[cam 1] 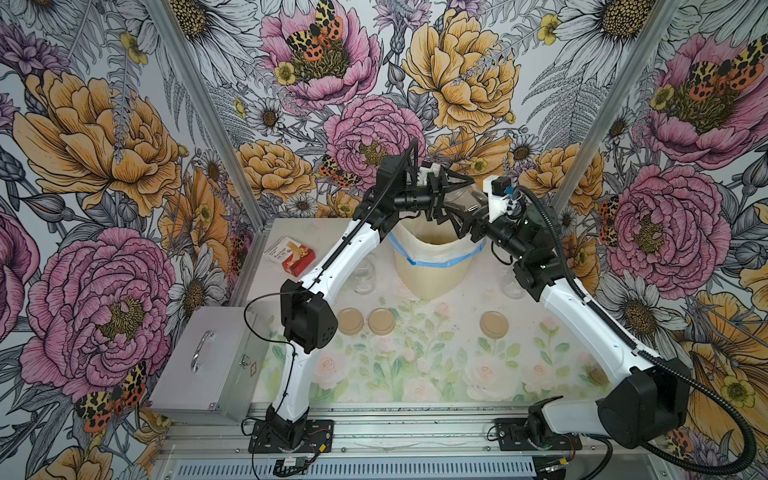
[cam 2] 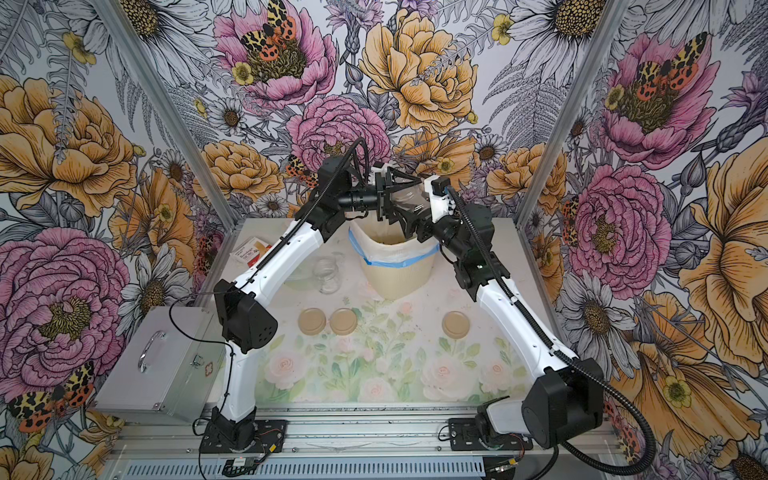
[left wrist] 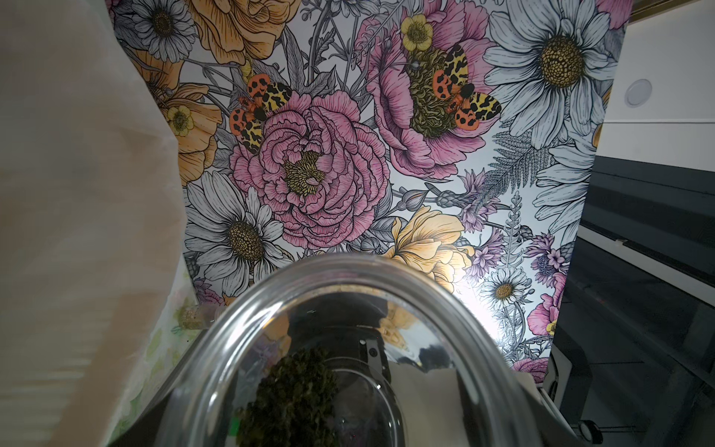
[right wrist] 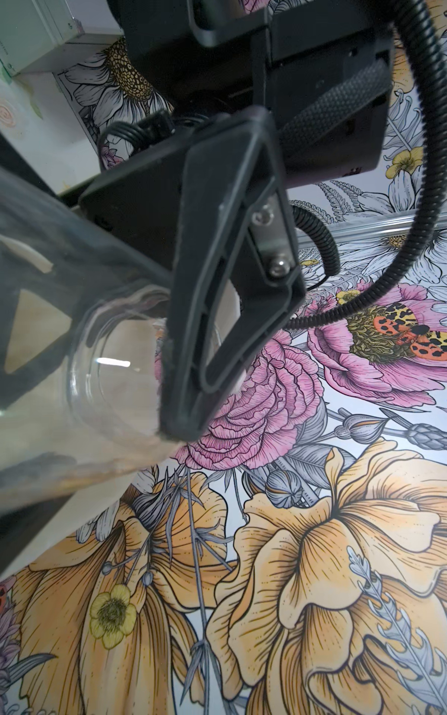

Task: Empty moldy tea leaves from jars
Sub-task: Pour the moldy tea leaves from the jar into the trash bin.

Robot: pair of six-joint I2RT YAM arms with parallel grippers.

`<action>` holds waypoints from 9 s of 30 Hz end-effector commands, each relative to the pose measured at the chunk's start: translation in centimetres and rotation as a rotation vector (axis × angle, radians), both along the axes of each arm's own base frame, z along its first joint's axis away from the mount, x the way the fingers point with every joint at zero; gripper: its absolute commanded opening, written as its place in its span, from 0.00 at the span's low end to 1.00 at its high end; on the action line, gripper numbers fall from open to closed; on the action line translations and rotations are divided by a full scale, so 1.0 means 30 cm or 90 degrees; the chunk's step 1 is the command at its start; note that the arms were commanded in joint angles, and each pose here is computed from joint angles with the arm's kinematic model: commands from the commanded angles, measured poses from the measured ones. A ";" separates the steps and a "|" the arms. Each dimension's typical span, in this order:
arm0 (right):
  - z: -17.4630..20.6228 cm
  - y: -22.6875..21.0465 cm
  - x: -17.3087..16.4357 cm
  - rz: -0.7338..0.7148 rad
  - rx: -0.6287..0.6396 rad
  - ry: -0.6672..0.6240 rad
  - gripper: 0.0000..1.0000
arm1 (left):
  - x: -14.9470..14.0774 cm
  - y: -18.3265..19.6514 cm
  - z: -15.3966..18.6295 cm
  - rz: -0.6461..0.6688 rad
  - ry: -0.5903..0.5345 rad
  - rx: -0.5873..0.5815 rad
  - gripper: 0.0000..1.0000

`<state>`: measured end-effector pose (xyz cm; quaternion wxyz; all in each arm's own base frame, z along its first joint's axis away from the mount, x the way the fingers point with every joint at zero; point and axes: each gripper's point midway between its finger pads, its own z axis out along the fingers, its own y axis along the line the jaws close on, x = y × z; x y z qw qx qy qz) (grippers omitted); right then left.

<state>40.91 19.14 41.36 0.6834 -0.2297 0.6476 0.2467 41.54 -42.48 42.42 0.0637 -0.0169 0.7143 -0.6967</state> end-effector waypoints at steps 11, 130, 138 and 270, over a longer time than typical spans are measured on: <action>0.097 0.036 -0.017 0.049 0.016 -0.022 0.61 | -0.020 0.063 0.045 0.011 -0.042 -0.005 0.79; -0.162 -0.011 0.186 -0.142 -0.174 0.456 0.59 | -0.050 0.360 -0.047 0.178 -1.120 0.482 0.99; 0.027 0.006 0.201 -0.137 -0.111 0.371 0.60 | -0.051 0.370 -0.045 0.169 -1.118 0.466 0.99; -0.039 0.024 -0.054 0.050 0.002 0.614 0.94 | 0.047 0.034 -0.007 0.145 -1.321 0.257 0.67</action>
